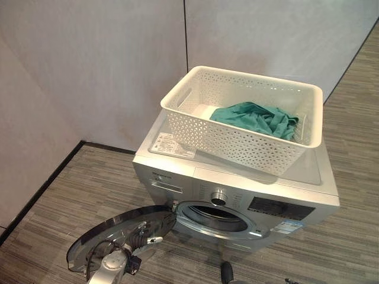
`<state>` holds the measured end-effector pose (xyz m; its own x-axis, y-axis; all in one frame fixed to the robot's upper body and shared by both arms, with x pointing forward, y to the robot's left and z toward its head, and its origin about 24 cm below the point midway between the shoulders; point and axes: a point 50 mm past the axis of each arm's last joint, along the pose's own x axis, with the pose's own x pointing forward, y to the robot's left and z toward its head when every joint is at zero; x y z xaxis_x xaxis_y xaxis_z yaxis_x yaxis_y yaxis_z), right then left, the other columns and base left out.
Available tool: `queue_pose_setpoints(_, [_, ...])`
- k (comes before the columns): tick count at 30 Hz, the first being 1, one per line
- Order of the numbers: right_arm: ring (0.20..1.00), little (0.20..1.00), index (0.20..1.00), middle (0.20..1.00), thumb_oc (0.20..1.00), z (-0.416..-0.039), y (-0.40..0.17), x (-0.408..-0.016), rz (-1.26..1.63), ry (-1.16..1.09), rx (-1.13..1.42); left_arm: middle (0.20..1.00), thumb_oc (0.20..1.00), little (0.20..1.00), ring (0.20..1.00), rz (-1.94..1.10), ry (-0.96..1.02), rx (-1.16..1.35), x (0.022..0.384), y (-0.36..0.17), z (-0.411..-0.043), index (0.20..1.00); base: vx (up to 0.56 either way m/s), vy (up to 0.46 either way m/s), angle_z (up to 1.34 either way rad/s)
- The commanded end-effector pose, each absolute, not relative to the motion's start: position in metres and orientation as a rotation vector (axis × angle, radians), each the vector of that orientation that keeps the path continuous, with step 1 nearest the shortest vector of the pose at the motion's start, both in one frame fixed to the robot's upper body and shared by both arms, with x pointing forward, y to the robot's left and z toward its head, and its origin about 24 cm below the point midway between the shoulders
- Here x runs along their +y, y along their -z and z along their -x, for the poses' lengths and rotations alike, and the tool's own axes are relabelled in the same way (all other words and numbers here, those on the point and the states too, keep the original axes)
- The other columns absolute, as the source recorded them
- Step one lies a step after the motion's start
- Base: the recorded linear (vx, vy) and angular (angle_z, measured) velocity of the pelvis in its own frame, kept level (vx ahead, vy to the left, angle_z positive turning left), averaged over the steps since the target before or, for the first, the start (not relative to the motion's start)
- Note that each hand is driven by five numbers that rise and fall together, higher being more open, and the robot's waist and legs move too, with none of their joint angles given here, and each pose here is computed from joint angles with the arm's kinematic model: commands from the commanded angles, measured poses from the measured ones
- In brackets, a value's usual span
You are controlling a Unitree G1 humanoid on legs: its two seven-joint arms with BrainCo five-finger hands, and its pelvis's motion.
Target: Grab the laundry basket,head to the washer,open it,put in the laundry and shut it.
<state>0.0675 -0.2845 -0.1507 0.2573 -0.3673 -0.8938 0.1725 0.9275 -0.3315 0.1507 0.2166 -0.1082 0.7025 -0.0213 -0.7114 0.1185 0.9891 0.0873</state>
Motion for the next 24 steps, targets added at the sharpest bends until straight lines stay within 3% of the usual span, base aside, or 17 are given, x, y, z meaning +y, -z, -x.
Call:
queue_pose_setpoints(1, [1.000,1.000,1.000,1.000,1.000,-0.079,0.133,-0.319,0.137,0.553,1.141,1.000,1.000,1.000,1.000,-0.060,-0.002,0.755,0.218,0.107,-0.166,1.000,0.03,0.064,-0.57])
queue_pose_setpoints(11, [1.000,1.000,1.000,1.000,1.000,-0.128,0.075,-0.363,0.116,0.886,0.702,1.000,1.000,1.000,1.000,-0.041,-0.034,0.813,0.209,0.119,-0.155,1.000,0.01,0.045,-0.26])
queue_pose_setpoints(16, [1.000,1.000,1.000,1.000,1.000,-0.142,0.022,-0.380,0.343,1.095,0.439,1.000,1.000,1.000,1.000,-0.025,-0.059,0.840,0.199,0.125,-0.149,1.000,0.04,0.042,-0.27])
queue_pose_setpoints(20, [1.000,1.000,1.000,1.000,1.000,-0.162,-0.023,-0.383,0.502,1.116,0.233,1.000,1.000,1.000,1.000,-0.023,-0.063,0.864,0.197,0.130,-0.145,1.000,0.03,0.029,-0.17])
queue_pose_setpoints(24, [1.000,1.000,1.000,1.000,1.000,-0.202,-0.103,-0.362,0.661,1.026,-0.157,1.000,1.000,1.000,1.000,-0.052,-0.062,0.919,0.192,0.139,-0.138,1.000,0.01,0.001,-0.08])
